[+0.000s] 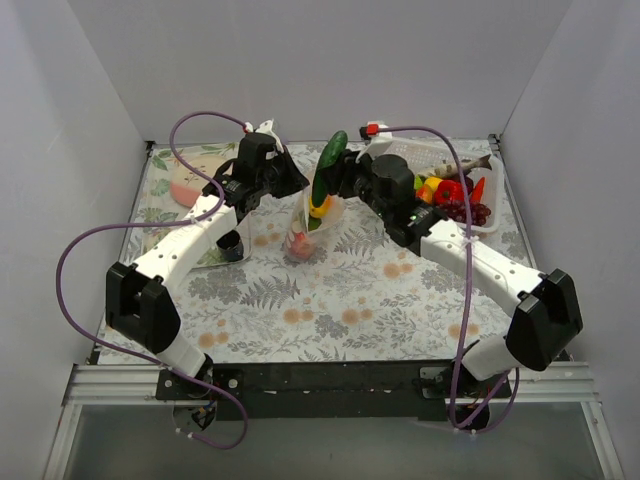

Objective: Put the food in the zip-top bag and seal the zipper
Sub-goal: Place the fake vegetable in the zipper food storage bag, then pick up the fake fruit from the bin.

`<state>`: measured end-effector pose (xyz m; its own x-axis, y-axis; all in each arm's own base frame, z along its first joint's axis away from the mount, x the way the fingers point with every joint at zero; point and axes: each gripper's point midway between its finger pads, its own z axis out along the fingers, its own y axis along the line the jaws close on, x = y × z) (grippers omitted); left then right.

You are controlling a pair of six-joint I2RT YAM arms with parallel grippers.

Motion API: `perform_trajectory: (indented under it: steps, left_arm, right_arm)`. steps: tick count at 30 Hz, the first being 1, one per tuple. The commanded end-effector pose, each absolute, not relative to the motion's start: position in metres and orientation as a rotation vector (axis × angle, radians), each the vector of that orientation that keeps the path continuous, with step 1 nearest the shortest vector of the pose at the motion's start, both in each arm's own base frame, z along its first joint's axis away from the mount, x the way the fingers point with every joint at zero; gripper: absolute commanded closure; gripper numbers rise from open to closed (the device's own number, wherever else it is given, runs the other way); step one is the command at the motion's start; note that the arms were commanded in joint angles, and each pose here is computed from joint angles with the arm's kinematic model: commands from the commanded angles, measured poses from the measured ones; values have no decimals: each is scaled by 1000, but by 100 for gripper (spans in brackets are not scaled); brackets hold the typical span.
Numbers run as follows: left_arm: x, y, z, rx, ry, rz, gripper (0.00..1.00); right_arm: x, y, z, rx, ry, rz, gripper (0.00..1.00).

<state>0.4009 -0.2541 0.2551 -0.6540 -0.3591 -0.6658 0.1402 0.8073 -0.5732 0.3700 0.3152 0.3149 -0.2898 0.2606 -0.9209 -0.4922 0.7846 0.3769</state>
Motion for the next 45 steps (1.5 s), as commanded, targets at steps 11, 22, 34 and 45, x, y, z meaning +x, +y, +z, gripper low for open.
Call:
perform_trajectory:
  steps: [11, 22, 34, 45]
  left_arm:
    - [404, -249, 291, -163, 2073, -775, 100]
    - [403, -247, 289, -168, 2072, -772, 100]
    - [401, -248, 285, -167, 2074, -788, 100]
    - [401, -247, 284, -170, 2081, -775, 100]
  right_arm:
    - [361, 322, 316, -233, 1677, 599, 14]
    - [394, 238, 346, -90, 1795, 405, 8]
    - [473, 134, 231, 23, 2216, 330, 13]
    - [498, 146, 147, 62, 2366, 422, 18]
